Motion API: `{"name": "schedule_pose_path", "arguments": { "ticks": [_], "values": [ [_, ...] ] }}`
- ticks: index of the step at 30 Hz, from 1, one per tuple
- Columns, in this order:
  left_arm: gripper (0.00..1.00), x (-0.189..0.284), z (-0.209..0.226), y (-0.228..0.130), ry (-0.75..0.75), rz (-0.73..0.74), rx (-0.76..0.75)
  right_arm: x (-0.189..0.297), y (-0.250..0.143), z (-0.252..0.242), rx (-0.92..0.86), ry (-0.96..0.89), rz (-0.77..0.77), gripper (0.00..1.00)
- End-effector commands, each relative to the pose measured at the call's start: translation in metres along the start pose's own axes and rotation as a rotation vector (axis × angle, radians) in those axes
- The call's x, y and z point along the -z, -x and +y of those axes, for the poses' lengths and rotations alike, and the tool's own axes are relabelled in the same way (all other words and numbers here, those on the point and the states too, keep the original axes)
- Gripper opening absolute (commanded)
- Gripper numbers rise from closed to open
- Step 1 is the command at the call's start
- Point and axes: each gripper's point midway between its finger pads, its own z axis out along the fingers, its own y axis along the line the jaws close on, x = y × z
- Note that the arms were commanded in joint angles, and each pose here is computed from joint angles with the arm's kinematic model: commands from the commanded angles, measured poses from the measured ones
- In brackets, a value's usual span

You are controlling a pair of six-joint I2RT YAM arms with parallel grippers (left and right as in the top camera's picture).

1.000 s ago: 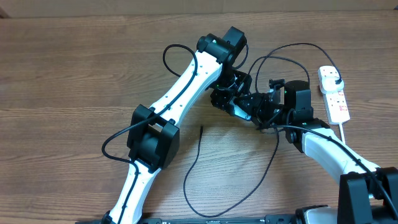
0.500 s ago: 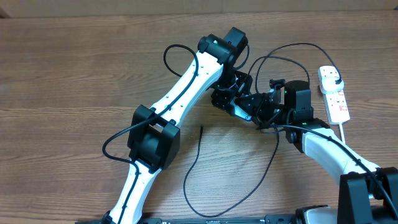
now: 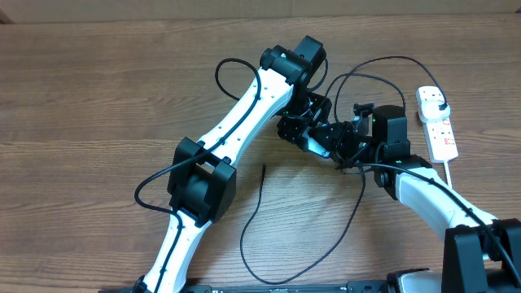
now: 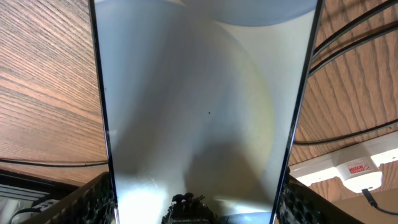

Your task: Plug charger to phone and switch on socket

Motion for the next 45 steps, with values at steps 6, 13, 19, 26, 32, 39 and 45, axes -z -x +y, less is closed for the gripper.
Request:
{"name": "schedule_pose_path", "arguments": {
  "ticks": [6,13,19,26,32,39,45],
  "values": [
    [0.04,0.007,-0.006,-0.021,-0.031,0.036,-0.019,0.0,0.002,0.0,0.029,-0.016,-0.012,0.27],
    [0.04,0.006,-0.007,-0.02,-0.036,0.016,-0.028,0.0,0.002,-0.003,0.024,-0.026,-0.014,0.23],
    [0.04,0.006,-0.007,-0.021,-0.035,0.016,-0.029,0.0,0.002,-0.003,0.022,-0.029,-0.015,0.19],
    [0.04,0.005,-0.007,-0.022,-0.034,0.017,-0.031,0.0,0.002,-0.006,0.016,-0.042,-0.019,0.14],
    [0.04,0.005,-0.006,-0.023,-0.033,0.016,-0.033,0.0,0.002,-0.006,0.016,-0.042,-0.019,0.1],
    [0.04,0.005,-0.006,-0.02,-0.034,-0.001,-0.036,0.0,0.002,-0.006,0.016,-0.042,-0.019,0.04],
    [0.04,0.005,-0.005,-0.018,-0.03,-0.01,-0.039,0.0,0.002,-0.006,0.016,-0.043,-0.019,0.04]
  ]
}}
